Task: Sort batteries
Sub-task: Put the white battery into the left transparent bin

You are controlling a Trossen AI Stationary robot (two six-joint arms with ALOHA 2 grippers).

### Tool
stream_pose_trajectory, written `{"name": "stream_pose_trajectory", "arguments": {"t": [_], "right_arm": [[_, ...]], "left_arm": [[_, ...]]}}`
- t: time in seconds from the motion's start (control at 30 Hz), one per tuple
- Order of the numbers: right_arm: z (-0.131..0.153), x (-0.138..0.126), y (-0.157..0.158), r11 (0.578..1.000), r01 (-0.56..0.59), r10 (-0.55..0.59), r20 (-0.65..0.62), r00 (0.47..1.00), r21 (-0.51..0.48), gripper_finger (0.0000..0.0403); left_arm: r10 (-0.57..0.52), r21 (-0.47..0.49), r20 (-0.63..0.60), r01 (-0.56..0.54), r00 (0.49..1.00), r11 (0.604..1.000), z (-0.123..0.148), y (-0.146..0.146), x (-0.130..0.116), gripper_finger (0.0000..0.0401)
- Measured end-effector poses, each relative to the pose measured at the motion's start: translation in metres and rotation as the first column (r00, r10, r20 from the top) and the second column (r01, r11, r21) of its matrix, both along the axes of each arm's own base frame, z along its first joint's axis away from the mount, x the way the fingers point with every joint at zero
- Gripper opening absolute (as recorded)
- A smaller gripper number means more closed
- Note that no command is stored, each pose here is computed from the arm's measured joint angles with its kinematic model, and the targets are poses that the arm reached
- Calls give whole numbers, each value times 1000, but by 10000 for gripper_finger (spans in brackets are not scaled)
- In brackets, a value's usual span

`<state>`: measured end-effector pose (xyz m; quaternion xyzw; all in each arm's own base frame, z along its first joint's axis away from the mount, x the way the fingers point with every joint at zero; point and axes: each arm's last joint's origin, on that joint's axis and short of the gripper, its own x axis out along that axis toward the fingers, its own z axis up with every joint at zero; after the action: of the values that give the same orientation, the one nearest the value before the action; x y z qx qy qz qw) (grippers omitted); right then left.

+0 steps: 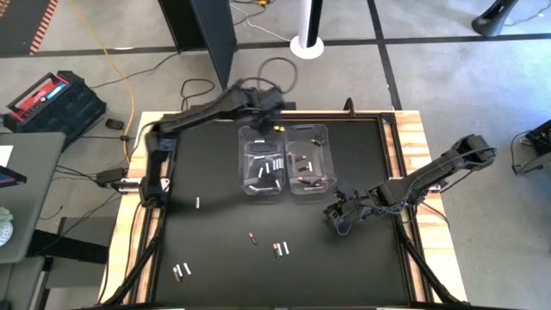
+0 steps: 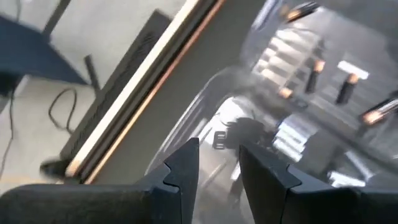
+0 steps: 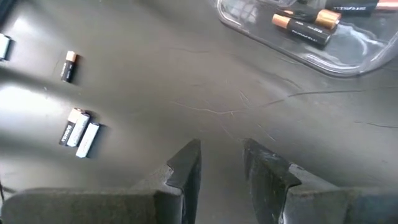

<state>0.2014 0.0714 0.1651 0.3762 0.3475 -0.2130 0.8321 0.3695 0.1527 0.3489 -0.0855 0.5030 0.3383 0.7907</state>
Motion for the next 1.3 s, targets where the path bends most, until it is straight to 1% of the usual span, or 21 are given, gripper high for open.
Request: {"name": "stream_pose_trajectory", "arguments": {"t": [0.13,0.27,0.37,0.47,0.6,0.7,0.8,0.87,1.0,1.07,1.17,1.23,1.3], "right_arm": [[0,0,0,1000,0,0,-1,1000,0,137],[0,0,0,1000,0,0,-5,1000,-2,137],[0,0,0,1000,-14,14,-6,1000,-15,137],[0,0,0,1000,-17,17,-7,1000,-17,137],[0,0,0,1000,-17,17,-7,1000,-18,137],[0,0,0,1000,-17,17,-7,1000,-18,137],[0,0,0,1000,-17,17,-6,1000,-17,137],[0,0,0,1000,-17,17,-6,1000,-17,137],[0,0,0,1000,-18,17,-6,1000,-18,137],[0,0,0,1000,-17,17,-6,1000,-17,137],[0,0,0,1000,-17,17,-6,1000,-17,137],[0,0,0,1000,-18,17,-6,1000,-18,137],[0,0,0,1000,-18,17,-6,1000,-18,137]], "left_arm": [[81,5,60,-82,995,997,4,-17,-43,110],[207,-35,138,-204,969,978,0,-40,-92,110],[318,-93,183,-306,930,948,-7,-57,-129,110],[417,-154,223,-390,881,908,-17,-72,-161,110],[507,-256,245,-449,827,856,-33,-87,-190,110],[548,-316,226,-472,805,823,-48,-94,-203,110],[579,-367,161,-496,800,787,-66,-99,-209,110],[606,-386,93,-532,790,754,-77,-101,-213,110],[659,-410,-1,-602,752,685,-99,-104,-219,110],[669,-432,-43,-618,742,657,-108,-106,-222,110],[675,-448,-93,-636,732,629,-122,-108,-225,110],[680,-468,-123,-646,723,603,-132,-110,-227,110],[675,-498,-142,-642,724,584,-140,-111,-227,110]]}}
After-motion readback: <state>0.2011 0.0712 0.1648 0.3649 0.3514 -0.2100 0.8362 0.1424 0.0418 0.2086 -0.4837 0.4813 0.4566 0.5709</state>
